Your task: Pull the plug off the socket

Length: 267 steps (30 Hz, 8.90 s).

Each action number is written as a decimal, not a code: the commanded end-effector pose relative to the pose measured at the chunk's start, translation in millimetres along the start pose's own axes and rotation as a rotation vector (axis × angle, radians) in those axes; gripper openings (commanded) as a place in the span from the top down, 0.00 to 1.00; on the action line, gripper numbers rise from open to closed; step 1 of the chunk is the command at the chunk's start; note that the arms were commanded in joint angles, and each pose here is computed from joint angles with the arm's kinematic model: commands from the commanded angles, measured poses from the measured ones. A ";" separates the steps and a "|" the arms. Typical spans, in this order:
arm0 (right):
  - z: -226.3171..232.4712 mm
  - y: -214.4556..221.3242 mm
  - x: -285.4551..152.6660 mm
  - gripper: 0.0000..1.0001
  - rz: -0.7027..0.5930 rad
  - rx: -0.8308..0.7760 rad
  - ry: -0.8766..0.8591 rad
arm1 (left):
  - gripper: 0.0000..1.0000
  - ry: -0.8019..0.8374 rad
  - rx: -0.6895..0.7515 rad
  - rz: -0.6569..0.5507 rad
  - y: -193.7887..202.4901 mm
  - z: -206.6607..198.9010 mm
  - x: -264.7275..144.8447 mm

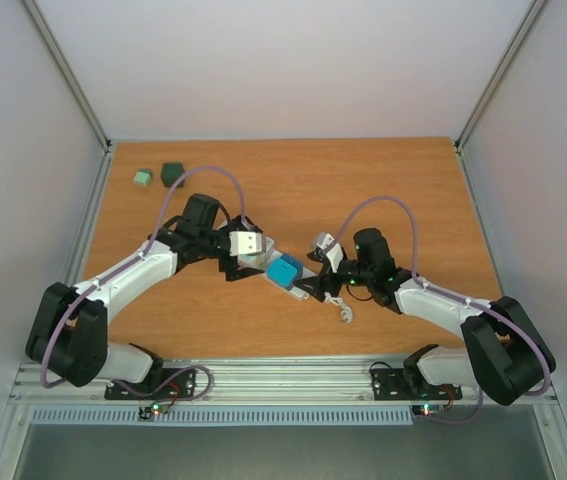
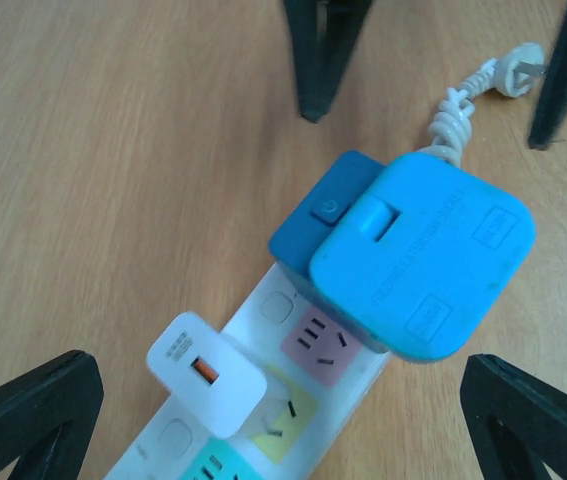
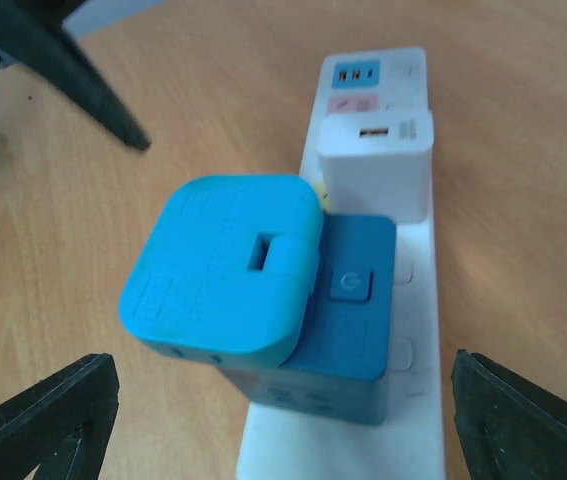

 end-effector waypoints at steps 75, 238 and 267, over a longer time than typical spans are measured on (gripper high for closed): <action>9.1 -32.6 29.9 0.05 -0.110 -0.123 -0.077 | 0.85 0.157 0.276 0.121 -27.4 -18.2 39.3; 54.3 -102.0 31.7 0.10 -0.067 -0.028 -0.335 | 0.96 0.328 -0.309 -0.472 -85.2 -32.0 -106.3; 74.5 -102.5 32.0 0.10 -0.091 0.015 -0.370 | 0.95 0.274 -0.339 -0.461 -71.6 -30.7 -94.3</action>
Point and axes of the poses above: each gripper's point midway between its finger pads, its own x axis out along the fingers, its own z axis along the line the jaws close on, y = z × x, the point moved 3 cm from there along -x, back along the fingers, and after that the axes turned 8 degrees about x, right-handed, at the moved point
